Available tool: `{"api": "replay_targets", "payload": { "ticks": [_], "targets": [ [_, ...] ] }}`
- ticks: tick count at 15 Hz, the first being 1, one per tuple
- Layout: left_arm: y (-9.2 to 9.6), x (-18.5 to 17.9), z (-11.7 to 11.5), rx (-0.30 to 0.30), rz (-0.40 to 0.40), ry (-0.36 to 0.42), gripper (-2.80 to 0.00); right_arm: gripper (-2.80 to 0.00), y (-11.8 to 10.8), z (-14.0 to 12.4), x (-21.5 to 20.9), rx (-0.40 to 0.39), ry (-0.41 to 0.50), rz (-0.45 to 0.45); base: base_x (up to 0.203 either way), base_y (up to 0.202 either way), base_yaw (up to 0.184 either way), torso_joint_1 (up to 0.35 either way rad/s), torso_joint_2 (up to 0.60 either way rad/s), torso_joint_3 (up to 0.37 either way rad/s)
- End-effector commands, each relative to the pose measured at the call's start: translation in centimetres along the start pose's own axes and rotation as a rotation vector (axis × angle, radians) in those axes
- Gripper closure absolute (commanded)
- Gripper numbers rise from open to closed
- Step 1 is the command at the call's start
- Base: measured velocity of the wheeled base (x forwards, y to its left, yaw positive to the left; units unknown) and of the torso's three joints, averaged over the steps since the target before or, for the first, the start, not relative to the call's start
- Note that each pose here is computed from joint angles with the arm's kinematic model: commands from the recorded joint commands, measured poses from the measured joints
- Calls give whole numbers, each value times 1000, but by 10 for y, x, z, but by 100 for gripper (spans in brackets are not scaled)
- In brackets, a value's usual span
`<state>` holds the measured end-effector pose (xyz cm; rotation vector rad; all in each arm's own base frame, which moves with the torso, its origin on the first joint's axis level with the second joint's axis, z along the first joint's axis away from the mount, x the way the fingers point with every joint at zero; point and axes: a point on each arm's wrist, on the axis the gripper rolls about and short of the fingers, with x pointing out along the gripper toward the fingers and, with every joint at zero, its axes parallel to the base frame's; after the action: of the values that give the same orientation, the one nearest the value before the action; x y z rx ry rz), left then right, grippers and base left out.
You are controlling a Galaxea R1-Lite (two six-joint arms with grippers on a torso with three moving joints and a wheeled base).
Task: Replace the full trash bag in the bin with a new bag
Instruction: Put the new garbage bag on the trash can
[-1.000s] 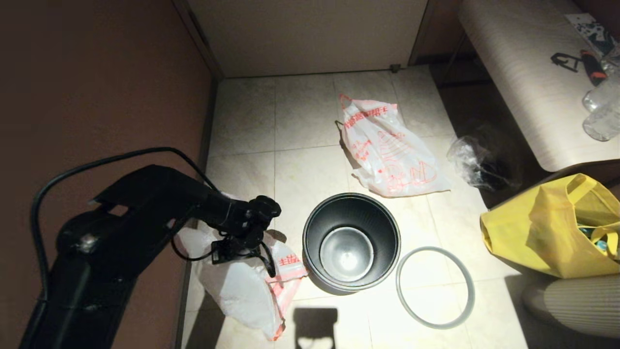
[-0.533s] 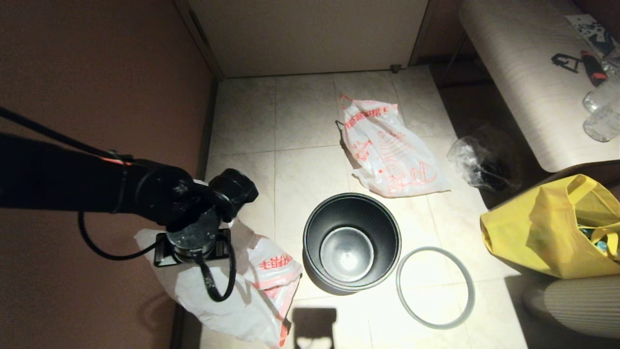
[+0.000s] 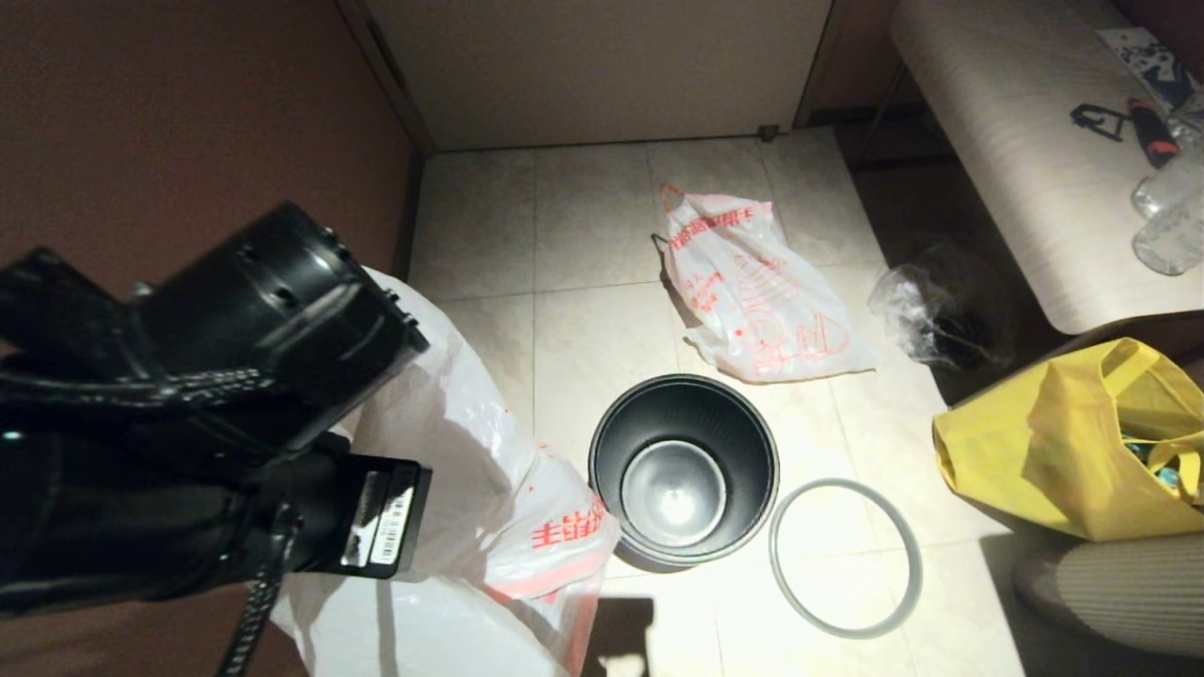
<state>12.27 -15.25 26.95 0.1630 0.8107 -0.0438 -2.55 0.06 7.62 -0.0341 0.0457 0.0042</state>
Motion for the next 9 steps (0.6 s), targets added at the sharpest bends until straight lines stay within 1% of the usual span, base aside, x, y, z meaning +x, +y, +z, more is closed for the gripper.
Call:
{"api": "replay_targets", "payload": {
  "ticks": [1,3,4,5,7,9],
  "targets": [
    [10,-31,-5,26,-125,-64,0,0,0,0,0,-1,0,-1,0,0,0,0,0,0],
    [4,-40,-2,75,-263,-28,0,0,0,0,0,-1,0,0,0,0,0,0,0,0],
    [-2,-42,1,112,-320,-13,0,0,0,0,0,-1,1,0,0,0,0,0,0,0],
    [-7,-41,5,141,-356,-15,0,0,0,0,0,-1,0,0,0,0,0,0,0,0],
    [-25,-33,15,174,-411,-70,0,0,0,0,0,-1,0,0,0,0,0,0,0,0],
    [-38,-29,20,204,-488,-83,0,0,0,0,0,-1,0,0,0,0,0,0,0,0]
  ]
}}
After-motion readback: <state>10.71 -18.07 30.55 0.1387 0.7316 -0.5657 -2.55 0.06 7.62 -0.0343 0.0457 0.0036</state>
